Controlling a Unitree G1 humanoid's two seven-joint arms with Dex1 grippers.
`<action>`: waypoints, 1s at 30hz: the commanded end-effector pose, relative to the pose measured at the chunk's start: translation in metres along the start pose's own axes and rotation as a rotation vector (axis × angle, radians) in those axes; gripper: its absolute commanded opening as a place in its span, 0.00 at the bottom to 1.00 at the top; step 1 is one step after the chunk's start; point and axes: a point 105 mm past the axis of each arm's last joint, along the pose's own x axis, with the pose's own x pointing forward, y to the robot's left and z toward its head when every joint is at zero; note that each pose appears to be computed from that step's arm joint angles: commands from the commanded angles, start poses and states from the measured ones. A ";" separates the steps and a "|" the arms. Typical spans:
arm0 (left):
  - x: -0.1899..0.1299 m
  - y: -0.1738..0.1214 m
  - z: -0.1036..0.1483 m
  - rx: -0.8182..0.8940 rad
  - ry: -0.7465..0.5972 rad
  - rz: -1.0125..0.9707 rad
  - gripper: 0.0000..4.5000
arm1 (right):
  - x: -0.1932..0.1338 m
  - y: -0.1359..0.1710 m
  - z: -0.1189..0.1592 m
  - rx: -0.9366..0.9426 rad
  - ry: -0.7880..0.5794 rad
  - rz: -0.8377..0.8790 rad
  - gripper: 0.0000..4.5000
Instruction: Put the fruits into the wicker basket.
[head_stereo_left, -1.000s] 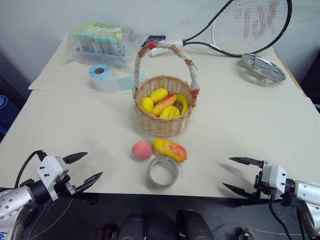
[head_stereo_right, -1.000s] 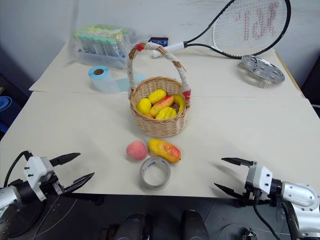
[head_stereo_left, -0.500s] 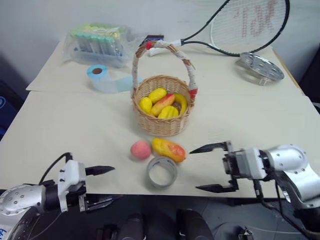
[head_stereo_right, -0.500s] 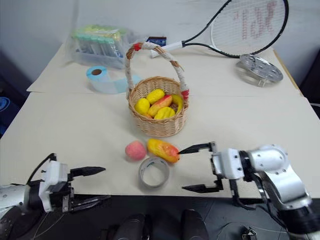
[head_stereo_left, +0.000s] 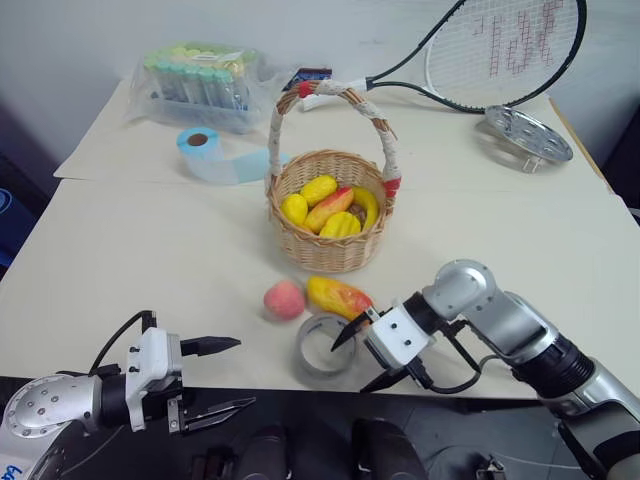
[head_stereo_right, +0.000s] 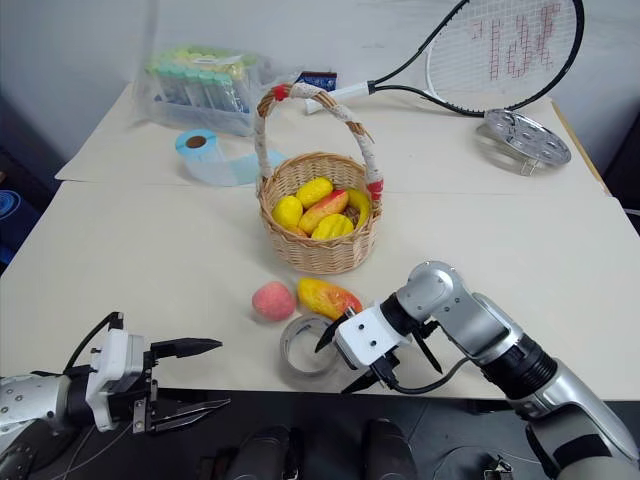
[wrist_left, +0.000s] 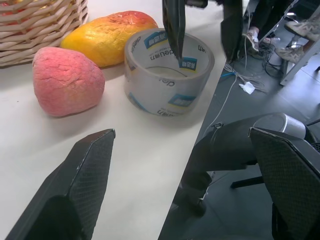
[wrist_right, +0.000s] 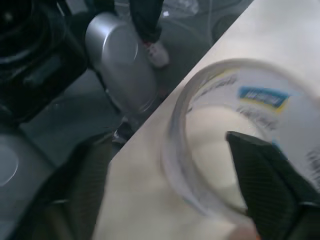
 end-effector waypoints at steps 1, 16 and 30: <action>-0.002 -0.003 0.009 0.046 -0.017 -0.003 1.00 | 0.007 -0.002 0.002 -0.036 0.003 -0.004 0.49; 0.001 0.004 0.040 0.150 -0.117 0.033 1.00 | -0.080 0.021 0.067 0.134 -0.541 -0.176 0.03; 0.027 0.031 0.081 0.232 -0.328 0.062 1.00 | -0.255 0.039 -0.150 0.675 0.418 -0.872 0.11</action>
